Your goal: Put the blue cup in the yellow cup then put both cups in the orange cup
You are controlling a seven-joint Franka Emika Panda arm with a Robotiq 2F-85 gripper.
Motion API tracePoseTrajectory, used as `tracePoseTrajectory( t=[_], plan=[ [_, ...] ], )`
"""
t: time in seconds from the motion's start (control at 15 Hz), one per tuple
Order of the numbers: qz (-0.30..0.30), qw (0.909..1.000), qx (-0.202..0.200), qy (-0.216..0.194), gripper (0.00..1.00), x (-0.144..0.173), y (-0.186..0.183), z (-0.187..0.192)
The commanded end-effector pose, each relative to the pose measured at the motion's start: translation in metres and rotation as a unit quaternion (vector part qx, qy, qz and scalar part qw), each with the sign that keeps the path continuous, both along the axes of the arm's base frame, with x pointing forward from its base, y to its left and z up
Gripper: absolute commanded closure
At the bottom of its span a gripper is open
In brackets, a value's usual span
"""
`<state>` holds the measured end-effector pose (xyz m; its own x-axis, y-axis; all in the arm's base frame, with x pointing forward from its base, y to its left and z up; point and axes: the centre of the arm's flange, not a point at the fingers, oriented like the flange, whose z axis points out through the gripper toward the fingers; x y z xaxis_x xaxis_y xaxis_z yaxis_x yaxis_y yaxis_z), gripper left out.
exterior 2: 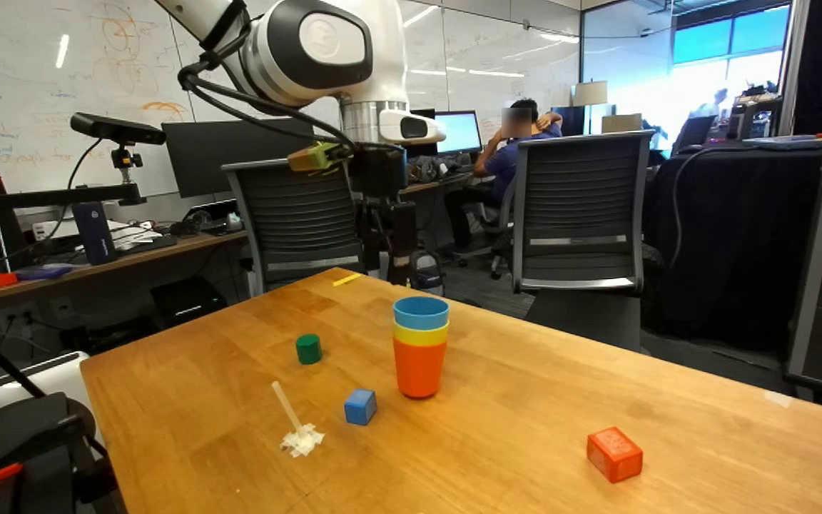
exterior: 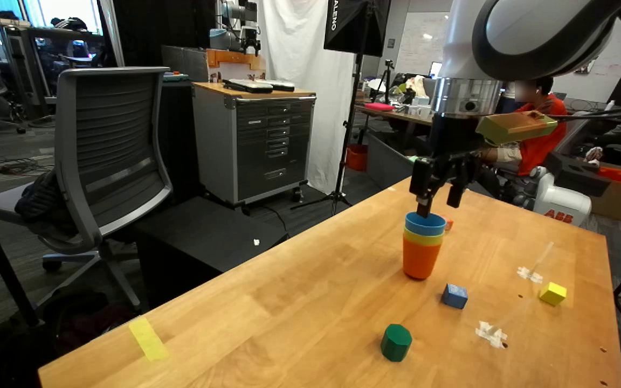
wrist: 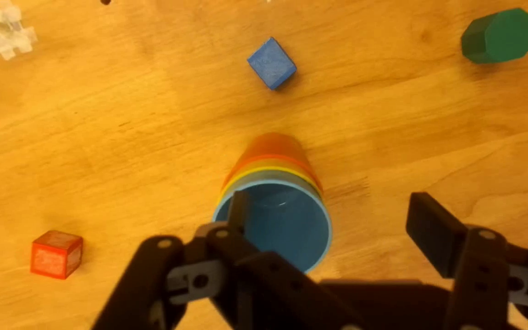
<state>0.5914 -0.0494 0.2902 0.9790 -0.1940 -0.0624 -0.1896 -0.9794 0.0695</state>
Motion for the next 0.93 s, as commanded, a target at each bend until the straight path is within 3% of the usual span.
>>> tracePoseTrajectory(
  t=[0.0, 0.27, 0.53, 0.6, 0.87],
  plan=[
    [0.068, 0.9974, 0.021, 0.010, 0.00, -0.040, 0.006, 0.025],
    [0.150, 0.9881, 0.032, 0.014, 0.00, -0.081, 0.013, 0.038],
    [0.193, 0.9793, 0.053, 0.030, 0.00, -0.116, 0.014, 0.041],
    [0.170, 0.9846, 0.034, 0.026, 0.00, -0.086, 0.015, 0.027],
    [0.171, 0.9841, 0.036, 0.031, 0.00, -0.090, 0.015, 0.024]
  ],
)
